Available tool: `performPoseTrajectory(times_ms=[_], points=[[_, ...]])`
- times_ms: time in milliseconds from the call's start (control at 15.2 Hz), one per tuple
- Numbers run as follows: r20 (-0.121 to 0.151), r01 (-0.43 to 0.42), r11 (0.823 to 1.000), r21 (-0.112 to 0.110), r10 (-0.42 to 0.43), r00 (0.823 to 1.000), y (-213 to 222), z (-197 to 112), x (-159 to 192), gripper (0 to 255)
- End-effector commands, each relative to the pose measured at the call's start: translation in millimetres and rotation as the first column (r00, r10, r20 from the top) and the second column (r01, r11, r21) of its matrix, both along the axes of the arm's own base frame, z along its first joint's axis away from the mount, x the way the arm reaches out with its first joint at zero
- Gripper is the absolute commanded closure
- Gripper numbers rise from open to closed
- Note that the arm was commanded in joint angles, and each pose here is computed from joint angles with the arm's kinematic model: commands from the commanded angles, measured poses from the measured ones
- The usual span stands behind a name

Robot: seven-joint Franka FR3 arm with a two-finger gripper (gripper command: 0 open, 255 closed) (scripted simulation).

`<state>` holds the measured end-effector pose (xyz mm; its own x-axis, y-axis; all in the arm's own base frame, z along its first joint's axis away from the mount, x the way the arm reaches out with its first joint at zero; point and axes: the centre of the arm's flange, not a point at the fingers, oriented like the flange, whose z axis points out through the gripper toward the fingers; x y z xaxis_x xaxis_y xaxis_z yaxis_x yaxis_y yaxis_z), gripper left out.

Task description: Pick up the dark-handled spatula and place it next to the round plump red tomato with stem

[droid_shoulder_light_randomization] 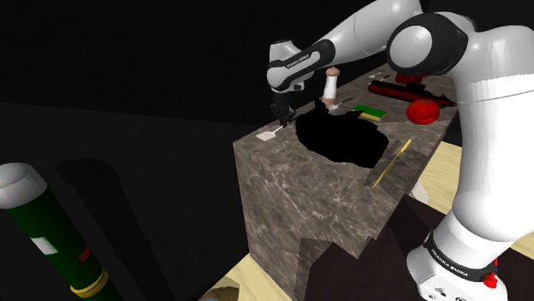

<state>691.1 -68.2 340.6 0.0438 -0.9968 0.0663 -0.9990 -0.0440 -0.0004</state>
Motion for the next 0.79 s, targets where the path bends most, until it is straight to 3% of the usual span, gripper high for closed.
performPoseTrajectory(times_ms=[0,726], points=[[0.000,0.000,1.000,0.000,0.000,1.000,0,8,0,255],[0.000,0.000,1.000,0.000,0.000,1.000,0,66,0,255]])
